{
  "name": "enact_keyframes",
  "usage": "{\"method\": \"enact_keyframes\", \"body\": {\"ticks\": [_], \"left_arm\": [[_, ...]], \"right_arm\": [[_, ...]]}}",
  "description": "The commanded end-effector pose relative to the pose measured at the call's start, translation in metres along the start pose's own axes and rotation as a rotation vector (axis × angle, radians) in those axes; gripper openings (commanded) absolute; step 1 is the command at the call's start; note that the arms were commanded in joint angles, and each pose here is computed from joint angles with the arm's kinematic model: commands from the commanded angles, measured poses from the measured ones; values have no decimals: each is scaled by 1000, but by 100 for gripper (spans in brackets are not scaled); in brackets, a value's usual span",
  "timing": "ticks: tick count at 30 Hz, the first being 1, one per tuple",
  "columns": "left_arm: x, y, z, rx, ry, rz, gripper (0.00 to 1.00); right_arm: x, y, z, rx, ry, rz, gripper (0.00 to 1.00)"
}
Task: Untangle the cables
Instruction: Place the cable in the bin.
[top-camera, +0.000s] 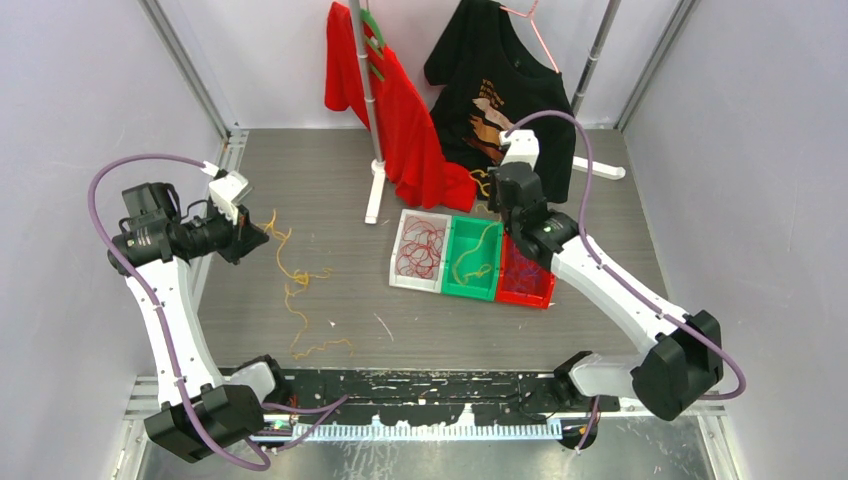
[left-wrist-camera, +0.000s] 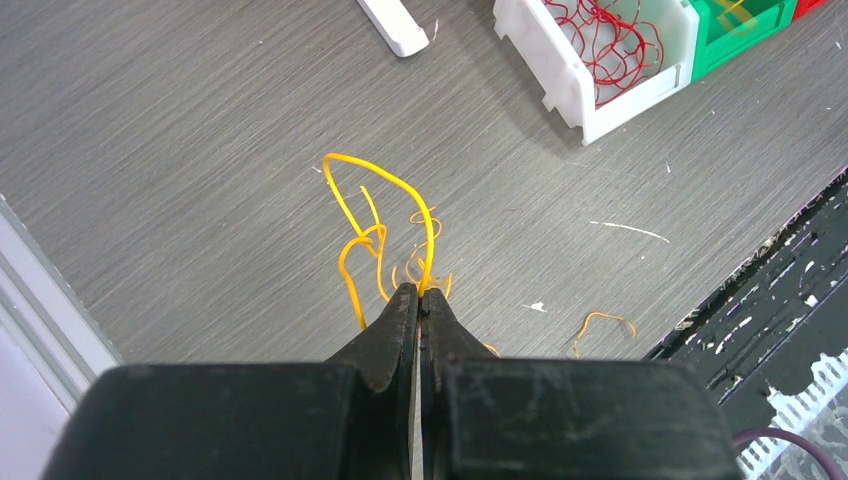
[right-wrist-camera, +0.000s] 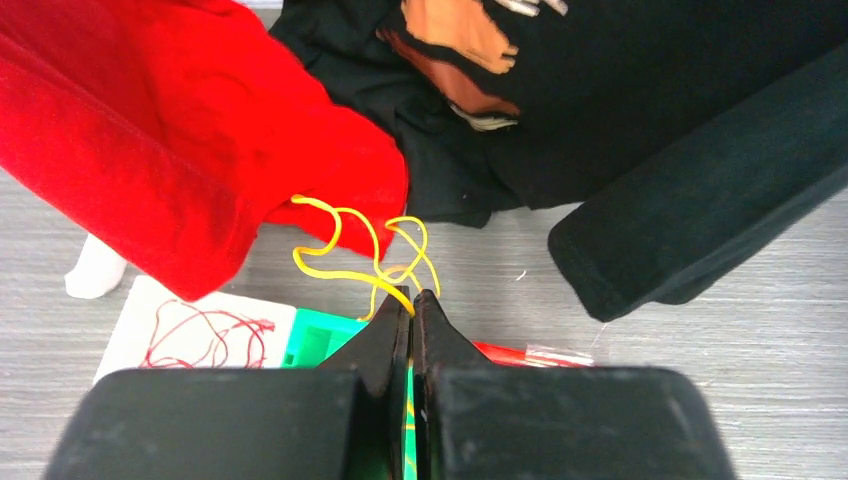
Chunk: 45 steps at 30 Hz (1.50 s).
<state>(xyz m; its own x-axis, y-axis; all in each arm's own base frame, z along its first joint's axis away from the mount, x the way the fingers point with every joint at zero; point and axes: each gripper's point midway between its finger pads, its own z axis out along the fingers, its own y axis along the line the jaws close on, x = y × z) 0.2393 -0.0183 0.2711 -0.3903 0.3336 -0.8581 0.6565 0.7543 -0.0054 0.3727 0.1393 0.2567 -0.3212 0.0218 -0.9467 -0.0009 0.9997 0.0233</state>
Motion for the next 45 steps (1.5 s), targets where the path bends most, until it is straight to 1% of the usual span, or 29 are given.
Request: {"method": "enact_keyframes", "body": {"ticks": [1, 5, 8, 14, 18, 22, 26, 28, 31, 34, 38, 40, 42, 45], "left_arm": [[-13, -3, -4, 3, -39, 39, 0], [-15, -2, -4, 3, -40, 38, 0], [-16, -2, -5, 0, -40, 41, 0], [-15, -1, -4, 2, -35, 37, 0], [-14, -2, -5, 2, -34, 43, 0], [-13, -2, -4, 5, -32, 41, 0], [-11, 0, -2, 6, -28, 37, 0], [-10, 1, -1, 7, -26, 33, 0], [-9, 2, 0, 10, -24, 28, 0], [-9, 2, -1, 8, -21, 27, 0], [-9, 2, -1, 7, -21, 32, 0], [-9, 2, -1, 6, -20, 35, 0], [-8, 2, -1, 7, -16, 36, 0], [-7, 3, 0, 7, -12, 34, 0]], "right_arm": [[11, 12, 10, -51, -19, -8, 1], [20, 16, 9, -71, -18, -2, 1], [24, 21, 1, -101, -16, -4, 1], [19, 27, -34, -131, -81, 6, 1], [24, 31, -60, -179, -105, 16, 1], [39, 34, -79, -221, -107, 27, 1], [58, 31, -89, -240, -85, 46, 1], [51, 33, -98, -276, -131, 64, 1], [27, 30, -110, -295, -208, 97, 1], [20, 26, -110, -260, -186, 64, 1], [35, 29, -106, -269, -150, 57, 1], [32, 27, -112, -296, -190, 101, 1], [18, 21, -122, -313, -257, 148, 1], [-10, 13, -138, -329, -331, 163, 1]]}}
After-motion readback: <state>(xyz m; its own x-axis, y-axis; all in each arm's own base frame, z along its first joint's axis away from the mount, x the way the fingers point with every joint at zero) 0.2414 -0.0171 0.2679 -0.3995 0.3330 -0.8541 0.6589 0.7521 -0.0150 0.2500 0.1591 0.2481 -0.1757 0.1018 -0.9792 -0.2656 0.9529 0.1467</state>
